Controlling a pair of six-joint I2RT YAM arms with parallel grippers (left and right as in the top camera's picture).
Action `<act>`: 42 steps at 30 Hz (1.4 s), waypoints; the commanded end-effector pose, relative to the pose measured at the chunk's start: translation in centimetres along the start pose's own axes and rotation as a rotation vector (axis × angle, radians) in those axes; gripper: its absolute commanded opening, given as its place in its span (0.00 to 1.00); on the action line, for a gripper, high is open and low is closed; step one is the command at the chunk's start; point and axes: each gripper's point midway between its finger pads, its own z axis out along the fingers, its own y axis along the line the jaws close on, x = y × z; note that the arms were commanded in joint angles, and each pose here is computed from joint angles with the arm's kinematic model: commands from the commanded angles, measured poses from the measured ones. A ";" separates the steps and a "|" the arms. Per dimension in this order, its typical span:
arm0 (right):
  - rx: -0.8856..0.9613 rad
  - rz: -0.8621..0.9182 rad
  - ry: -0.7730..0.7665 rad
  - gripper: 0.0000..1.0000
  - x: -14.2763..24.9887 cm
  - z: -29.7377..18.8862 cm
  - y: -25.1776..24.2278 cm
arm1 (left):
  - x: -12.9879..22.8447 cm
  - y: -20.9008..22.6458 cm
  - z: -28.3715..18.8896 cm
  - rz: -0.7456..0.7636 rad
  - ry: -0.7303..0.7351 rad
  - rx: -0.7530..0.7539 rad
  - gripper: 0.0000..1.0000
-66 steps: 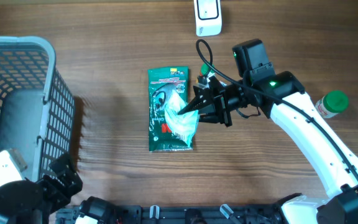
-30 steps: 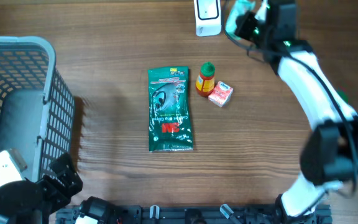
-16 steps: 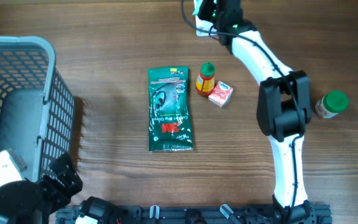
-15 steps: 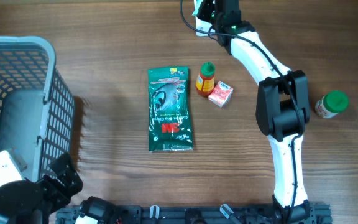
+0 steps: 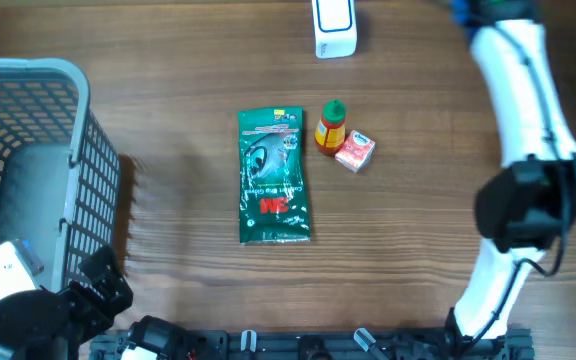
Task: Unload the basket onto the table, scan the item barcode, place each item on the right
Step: 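Carry the wipes packet to the right edge and release it, then move the right gripper to the pink tissue pack and grasp it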
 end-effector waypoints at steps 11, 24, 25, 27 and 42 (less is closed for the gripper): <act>0.418 0.138 0.667 0.04 17.6 10.1 -34.3 | -0.1 0.1 -0.1 -0.017 -0.007 -0.006 1.00; -0.127 0.408 0.324 1.00 -5.7 -7.7 -21.1 | -0.1 0.1 -0.1 -0.017 -0.007 -0.006 1.00; -0.145 0.418 0.337 1.00 -5.8 -9.6 -19.8 | -0.1 0.1 -0.1 -0.017 -0.007 -0.006 1.00; -0.176 0.450 0.398 1.00 -4.9 -12.8 -17.2 | -0.1 0.1 -0.1 -0.016 -0.007 -0.006 1.00; -0.131 0.136 1.125 0.88 18.2 -22.4 -2.9 | -0.1 0.1 -0.1 -0.017 -0.007 -0.006 1.00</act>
